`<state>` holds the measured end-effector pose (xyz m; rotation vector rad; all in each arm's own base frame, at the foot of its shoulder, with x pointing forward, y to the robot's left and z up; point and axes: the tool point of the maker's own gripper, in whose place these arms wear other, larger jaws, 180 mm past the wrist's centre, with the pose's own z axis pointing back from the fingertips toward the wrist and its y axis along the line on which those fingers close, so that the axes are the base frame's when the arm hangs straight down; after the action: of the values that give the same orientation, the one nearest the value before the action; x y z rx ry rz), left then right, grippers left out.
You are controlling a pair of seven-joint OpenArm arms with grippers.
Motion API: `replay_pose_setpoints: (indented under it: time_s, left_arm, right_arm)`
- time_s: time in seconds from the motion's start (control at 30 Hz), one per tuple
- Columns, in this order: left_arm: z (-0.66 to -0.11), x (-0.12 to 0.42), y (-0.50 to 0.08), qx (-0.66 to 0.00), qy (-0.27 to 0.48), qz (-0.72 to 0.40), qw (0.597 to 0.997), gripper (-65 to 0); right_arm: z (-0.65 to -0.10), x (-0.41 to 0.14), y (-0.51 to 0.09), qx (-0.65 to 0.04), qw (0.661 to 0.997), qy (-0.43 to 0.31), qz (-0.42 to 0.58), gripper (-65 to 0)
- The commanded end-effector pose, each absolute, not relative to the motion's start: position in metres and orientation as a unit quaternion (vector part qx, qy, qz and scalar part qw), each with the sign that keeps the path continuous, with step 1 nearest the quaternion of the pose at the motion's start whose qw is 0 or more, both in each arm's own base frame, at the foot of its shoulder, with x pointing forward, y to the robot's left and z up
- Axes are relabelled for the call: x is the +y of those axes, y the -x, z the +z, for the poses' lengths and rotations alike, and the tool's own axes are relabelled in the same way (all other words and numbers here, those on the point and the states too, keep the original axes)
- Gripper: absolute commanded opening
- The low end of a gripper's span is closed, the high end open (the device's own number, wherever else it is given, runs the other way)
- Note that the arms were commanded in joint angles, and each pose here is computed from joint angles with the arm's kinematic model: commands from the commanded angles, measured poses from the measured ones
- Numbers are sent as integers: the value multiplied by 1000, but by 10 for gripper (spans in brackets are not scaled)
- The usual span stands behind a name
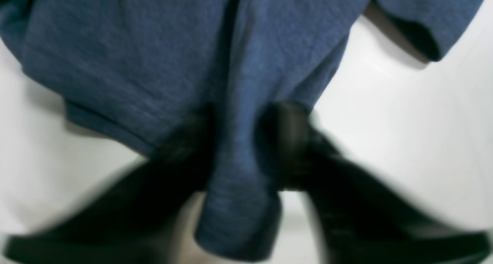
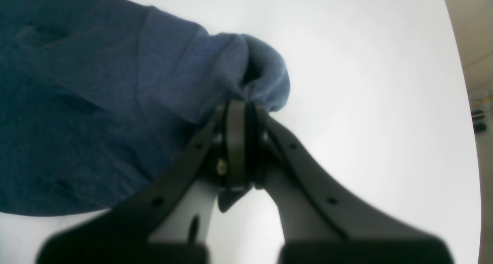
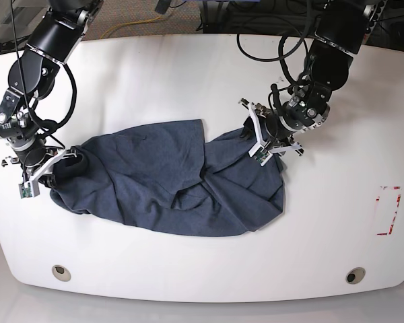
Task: Fold the T-shirt properly
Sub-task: 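Lay the stretched shirt down on the table with both grippers, then lift and stretch the shirt between both grippers, then lay it flat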
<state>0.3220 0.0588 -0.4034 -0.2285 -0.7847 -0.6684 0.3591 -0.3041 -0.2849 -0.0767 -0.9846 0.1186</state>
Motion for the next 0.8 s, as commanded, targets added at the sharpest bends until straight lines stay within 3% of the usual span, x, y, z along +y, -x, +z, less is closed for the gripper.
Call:
replay_pose_setpoints:
  time_s: [0.0, 0.07, 0.2, 0.37, 0.77]
  left_arm:
    - [-400, 67, -335, -382, 101, -315, 863, -600]
    - [-407, 77, -334, -370, 91, -314, 869, -640]
    - [-410, 93, -335, -365, 79, -311, 874, -649]
    - [-360, 123, -364, -435, 51, -264, 860, -647]
    - [-242, 146, -394, -527, -20, -266, 807, -647]
  right_arm:
    - [-263, -309, -366, -499, 863, 46, 62, -650]
    - [-264, -309, -366, -499, 863, 46, 61, -650]
    - [-268, -305, -366, -498, 865, 39, 58, -650]
    - [-264, -301, -372, -506, 860, 34, 54, -650]
    - [-177, -301, -422, -579, 813, 45, 52, -650]
